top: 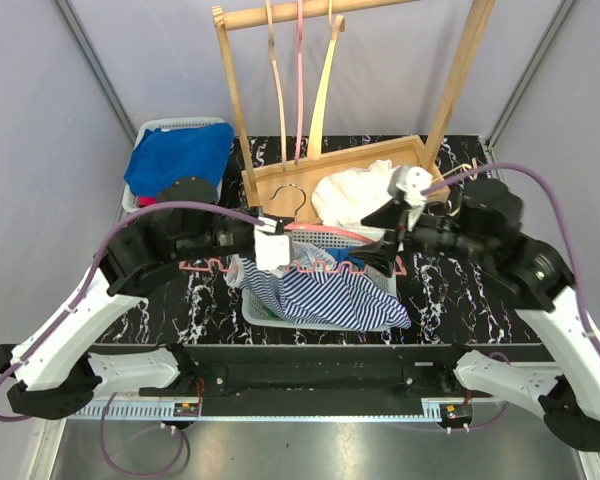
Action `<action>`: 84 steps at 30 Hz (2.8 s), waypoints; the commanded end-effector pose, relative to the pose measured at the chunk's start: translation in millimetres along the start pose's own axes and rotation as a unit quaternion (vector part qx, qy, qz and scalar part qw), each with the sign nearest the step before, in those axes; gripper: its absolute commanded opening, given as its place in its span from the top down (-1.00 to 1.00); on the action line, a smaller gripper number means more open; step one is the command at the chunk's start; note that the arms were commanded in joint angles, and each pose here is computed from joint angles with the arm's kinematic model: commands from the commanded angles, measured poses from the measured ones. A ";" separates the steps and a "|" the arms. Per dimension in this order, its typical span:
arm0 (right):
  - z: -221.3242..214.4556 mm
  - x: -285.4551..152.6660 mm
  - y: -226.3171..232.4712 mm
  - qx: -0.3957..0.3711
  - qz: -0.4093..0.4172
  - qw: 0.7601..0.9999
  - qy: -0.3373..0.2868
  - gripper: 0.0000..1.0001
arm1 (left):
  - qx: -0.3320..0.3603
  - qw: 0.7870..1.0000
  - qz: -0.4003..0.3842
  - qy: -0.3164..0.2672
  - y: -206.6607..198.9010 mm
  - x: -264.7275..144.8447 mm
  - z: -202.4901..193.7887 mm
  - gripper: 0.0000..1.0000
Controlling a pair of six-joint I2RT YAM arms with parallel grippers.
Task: Remove the tank top from the hanger
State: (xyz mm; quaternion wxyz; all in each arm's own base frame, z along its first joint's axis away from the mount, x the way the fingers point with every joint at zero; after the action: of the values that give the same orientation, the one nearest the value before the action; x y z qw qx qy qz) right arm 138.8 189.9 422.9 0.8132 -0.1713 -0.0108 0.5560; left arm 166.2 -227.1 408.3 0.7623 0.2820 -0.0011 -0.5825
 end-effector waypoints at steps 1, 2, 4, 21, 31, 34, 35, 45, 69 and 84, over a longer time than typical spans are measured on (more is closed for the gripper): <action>5.3 7.7 8.8 -0.013 0.060 0.998 -0.014 -0.43 | 0.066 0.993 -0.011 -0.094 1.1 -11.0 39.4 1.00; 6.9 9.3 10.0 -0.013 0.069 0.997 -0.018 -0.43 | 0.068 0.993 -0.012 -0.097 0.8 -11.5 40.7 1.00; 8.5 12.8 9.6 -0.014 0.078 0.997 -0.019 -0.39 | 0.071 0.992 -0.012 -0.100 1.6 -11.7 42.6 1.00; 9.3 8.6 10.6 -0.002 0.075 0.997 -0.010 1.00 | 0.057 0.987 0.088 -0.124 30.5 -20.8 56.4 0.82; -6.6 -6.8 -3.0 0.004 -0.020 1.000 0.022 1.00 | -0.001 0.951 0.221 -0.214 61.0 -74.4 95.1 -0.98; -4.4 -15.3 -1.7 -0.001 -0.033 0.999 0.016 1.00 | -0.019 0.948 0.228 -0.220 50.2 -92.2 86.5 -0.98; -2.9 -17.4 -1.5 -0.003 -0.035 0.999 0.013 1.00 | -0.024 0.954 0.215 -0.208 42.1 -82.9 72.3 -0.98; 10.0 -27.6 -18.9 -0.022 -0.097 0.995 0.005 1.00 | -0.247 0.951 0.106 -0.152 -26.1 -72.6 6.3 -0.98; 31.9 -56.8 -14.4 -0.040 -0.125 0.991 -0.039 1.00 | -0.338 0.929 0.027 -0.149 -34.9 0.2 -6.3 -0.77; 32.6 -55.9 -19.5 -0.046 -0.135 0.989 -0.033 1.00 | -0.327 0.937 0.018 -0.122 -45.1 12.5 -28.5 0.45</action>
State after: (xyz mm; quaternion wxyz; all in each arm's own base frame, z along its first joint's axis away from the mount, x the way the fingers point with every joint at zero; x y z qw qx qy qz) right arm 125.9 143.1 445.6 0.8649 -0.1910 -0.0399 0.4625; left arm 139.7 -231.7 357.5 0.8200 -0.0596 0.1137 -0.5577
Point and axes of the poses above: each gripper's point midway between its finger pads, its own x axis out along the fingers, its own y axis along the line the jaws close on, z = x × y, the point moved 4 cm from there along -x, back along the fingers, and after that the axes turned 15 degrees about -x, right-handed, at the moved point
